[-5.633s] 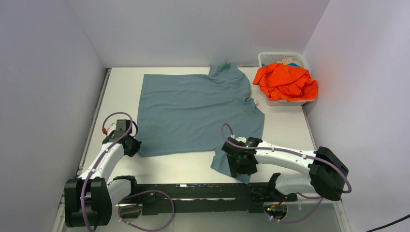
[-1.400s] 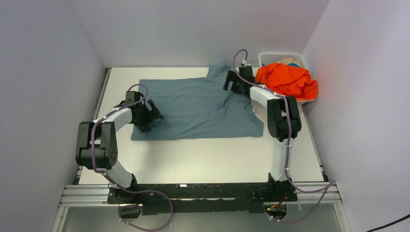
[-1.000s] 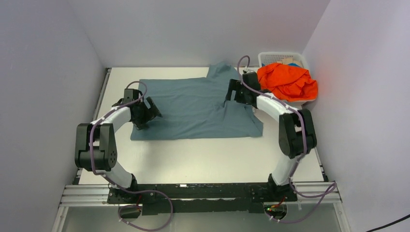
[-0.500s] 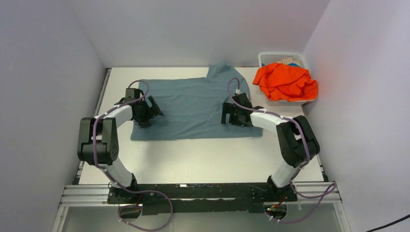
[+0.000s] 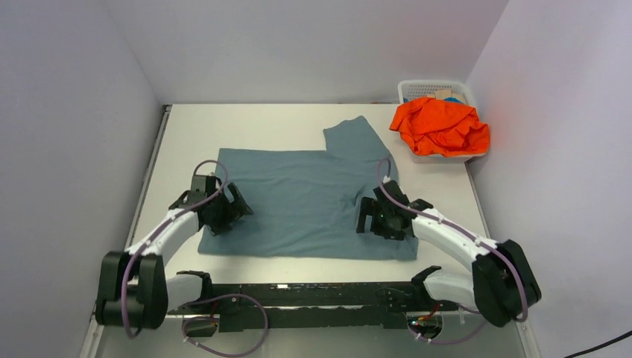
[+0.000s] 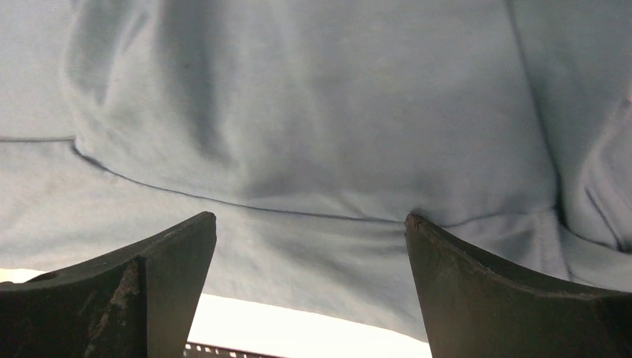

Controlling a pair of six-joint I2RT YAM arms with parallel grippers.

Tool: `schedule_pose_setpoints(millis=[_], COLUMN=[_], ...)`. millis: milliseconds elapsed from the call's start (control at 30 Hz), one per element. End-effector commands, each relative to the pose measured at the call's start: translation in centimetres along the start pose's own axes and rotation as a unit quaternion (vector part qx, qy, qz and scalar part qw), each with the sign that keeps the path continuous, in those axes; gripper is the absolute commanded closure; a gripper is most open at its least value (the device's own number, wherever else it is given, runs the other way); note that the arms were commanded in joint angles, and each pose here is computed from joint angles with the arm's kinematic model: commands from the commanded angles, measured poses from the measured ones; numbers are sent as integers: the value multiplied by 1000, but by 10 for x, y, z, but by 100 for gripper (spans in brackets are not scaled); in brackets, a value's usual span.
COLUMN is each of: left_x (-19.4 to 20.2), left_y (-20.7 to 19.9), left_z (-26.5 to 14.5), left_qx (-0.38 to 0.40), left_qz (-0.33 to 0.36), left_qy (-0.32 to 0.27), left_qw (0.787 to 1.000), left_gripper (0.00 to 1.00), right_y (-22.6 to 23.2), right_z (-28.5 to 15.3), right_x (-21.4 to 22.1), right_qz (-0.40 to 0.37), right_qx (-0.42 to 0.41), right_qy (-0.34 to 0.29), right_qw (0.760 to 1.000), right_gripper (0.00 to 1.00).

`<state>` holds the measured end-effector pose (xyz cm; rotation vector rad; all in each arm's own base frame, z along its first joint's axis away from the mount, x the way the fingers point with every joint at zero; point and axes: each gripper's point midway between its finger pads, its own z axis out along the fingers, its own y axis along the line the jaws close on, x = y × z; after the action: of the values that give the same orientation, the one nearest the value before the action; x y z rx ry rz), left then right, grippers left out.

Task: Fold and stack the t-shirts
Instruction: Fold the flattened tshirt in 1/3 of the way

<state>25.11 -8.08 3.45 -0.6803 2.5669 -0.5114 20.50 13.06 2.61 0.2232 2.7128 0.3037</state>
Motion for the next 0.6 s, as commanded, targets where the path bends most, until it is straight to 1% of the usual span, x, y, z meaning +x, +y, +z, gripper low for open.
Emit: schedule_pose_setpoints(millis=[0, 100, 167, 233, 300, 400, 467, 500, 533, 567], left_x=[46, 40, 29, 9, -18, -69, -104, -118, -134, -149], left_y=[51, 42, 28, 9, -8, -26, -37, -41, -37, -36], left_z=[-17, -25, -30, -38, -47, -57, -57, -56, -49, -46], left_qx=[-94, -74, -48, -22, -12, -21, -10, -6, -15, -23], left_qz=[-35, -32, -23, -10, 1, -4, -9, -12, -25, -21], left_qy=[40, 22, 7, -15, -51, -111, -136, -138, -134, -140], left_qw=[994, 997, 999, 1000, 999, 994, 991, 990, 991, 990], left_gripper=[1, 0, 1, 1, 1, 1, 1, 0, 1, 1], right_y=[-18, -13, 0, 11, 25, 49, 61, 67, 71, 74], right_z=[-17, -21, -32, -47, -63, -81, -86, -85, -86, -82], right_x=[33, 20, -7, -39, -74, -125, -152, -165, -179, -193], right_qz=[41, 37, 27, 21, 20, 25, 26, 22, 18, 13], right_qx=[26, 12, -3, -8, -16, -38, -43, -44, -48, -47], right_qy=[42, 11, -31, -81, -135, -205, -234, -239, -247, -251], right_qw=[998, 999, 999, 996, 991, 978, 971, 970, 968, 967], right_gripper=[0, 0, 0, 0, 0, 0, 0, 0, 0, 0])
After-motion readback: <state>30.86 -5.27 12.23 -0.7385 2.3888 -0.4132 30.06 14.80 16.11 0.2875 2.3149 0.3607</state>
